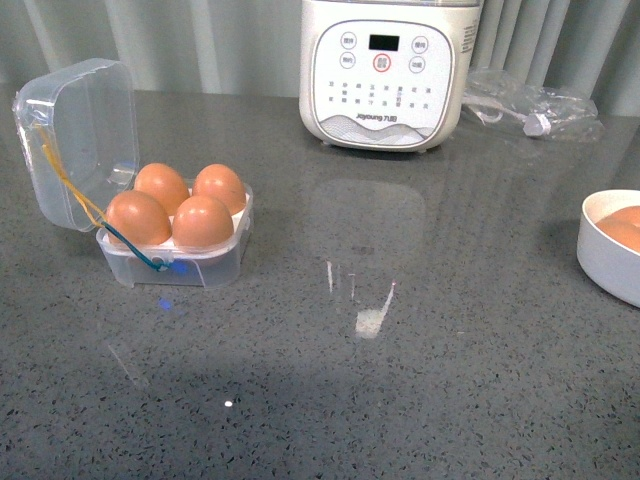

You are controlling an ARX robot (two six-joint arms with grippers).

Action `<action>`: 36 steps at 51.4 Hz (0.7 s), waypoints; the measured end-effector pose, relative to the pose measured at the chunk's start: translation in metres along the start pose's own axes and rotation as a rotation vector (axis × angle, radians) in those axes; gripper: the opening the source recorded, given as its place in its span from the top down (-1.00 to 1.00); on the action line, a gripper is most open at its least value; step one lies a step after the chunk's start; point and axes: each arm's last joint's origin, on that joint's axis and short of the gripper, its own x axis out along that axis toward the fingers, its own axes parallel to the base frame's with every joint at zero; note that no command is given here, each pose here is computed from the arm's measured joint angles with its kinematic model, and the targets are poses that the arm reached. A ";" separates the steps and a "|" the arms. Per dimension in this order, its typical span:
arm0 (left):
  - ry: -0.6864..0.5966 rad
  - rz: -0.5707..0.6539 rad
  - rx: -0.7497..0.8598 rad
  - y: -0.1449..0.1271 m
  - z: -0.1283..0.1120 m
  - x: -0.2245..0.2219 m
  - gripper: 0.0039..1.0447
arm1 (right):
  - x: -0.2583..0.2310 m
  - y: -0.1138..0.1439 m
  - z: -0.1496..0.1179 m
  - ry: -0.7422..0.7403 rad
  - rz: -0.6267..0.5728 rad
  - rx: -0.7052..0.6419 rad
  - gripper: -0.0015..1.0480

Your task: Put egg into box

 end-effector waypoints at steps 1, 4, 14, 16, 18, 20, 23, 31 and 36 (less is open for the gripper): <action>0.004 0.001 0.002 0.000 -0.001 0.002 -0.88 | 0.000 0.000 0.000 0.000 0.000 0.000 -0.87; 0.029 -0.011 0.025 -0.004 -0.008 0.013 -0.88 | 0.000 0.000 0.000 0.000 0.000 0.000 -0.87; 0.041 -0.104 0.050 -0.026 -0.002 0.032 -0.88 | 0.000 0.000 0.000 0.000 0.000 0.000 -0.87; 0.037 -0.133 0.052 -0.033 0.002 0.034 -0.88 | 0.000 0.000 0.000 0.000 0.000 0.000 -0.87; 0.030 -0.156 0.057 -0.040 0.004 0.034 -0.88 | 0.000 0.000 0.000 0.000 0.000 0.000 -0.87; 0.028 -0.195 0.063 -0.049 0.006 0.033 -0.88 | 0.000 0.000 0.000 0.000 0.000 0.000 -0.87; 0.029 -0.247 0.067 -0.061 0.009 0.031 -0.88 | 0.000 0.000 0.000 0.000 0.000 0.000 -0.87; 0.066 -0.423 0.017 -0.093 0.013 0.016 -0.88 | 0.000 0.000 0.000 0.000 0.000 0.000 -0.87; 0.084 -0.510 -0.090 -0.106 0.017 0.005 -0.88 | 0.000 0.000 0.000 0.000 0.000 0.000 -0.87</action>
